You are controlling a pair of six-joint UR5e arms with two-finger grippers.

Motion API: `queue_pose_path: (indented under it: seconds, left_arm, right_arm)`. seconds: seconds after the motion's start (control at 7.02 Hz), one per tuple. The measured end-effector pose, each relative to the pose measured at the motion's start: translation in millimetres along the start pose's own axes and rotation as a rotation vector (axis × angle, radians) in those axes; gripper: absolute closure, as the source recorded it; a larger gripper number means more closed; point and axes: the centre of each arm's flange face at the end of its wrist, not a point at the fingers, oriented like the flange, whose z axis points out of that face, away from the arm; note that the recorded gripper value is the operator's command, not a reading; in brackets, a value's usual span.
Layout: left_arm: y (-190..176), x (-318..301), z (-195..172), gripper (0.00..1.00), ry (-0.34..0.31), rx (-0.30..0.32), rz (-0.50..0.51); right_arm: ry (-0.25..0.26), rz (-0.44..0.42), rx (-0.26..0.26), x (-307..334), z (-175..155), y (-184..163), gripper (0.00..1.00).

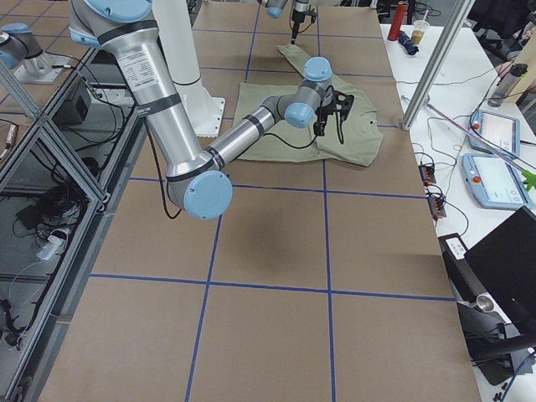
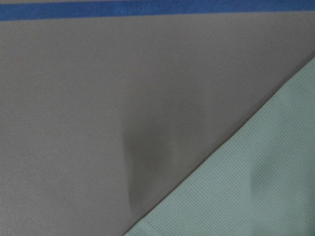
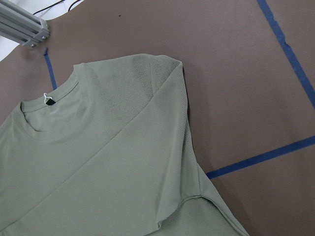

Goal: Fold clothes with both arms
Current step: 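Lower the left gripper to the other sleeve cuff and grasp it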

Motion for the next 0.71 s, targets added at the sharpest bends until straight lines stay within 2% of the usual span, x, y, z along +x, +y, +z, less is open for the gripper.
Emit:
queue_pose_path:
  seconds: [0.14,0.43,0.71]
  left_arm:
    - [1,-2,5,0.18,-0.002,-0.003,0.004]
    - [3,-3,15,0.38,-0.006,-0.019,0.008]
    - [4,-3,17,1.0,-0.007,-0.022,0.007]
  right_arm:
    - [0.0,-0.001,0.002,0,0,1,0.0]
    - [-0.001,-0.003,0.009,-1,0,1,0.0]
    - [-0.008,-0.007,0.011,-5,-2,1,0.0]
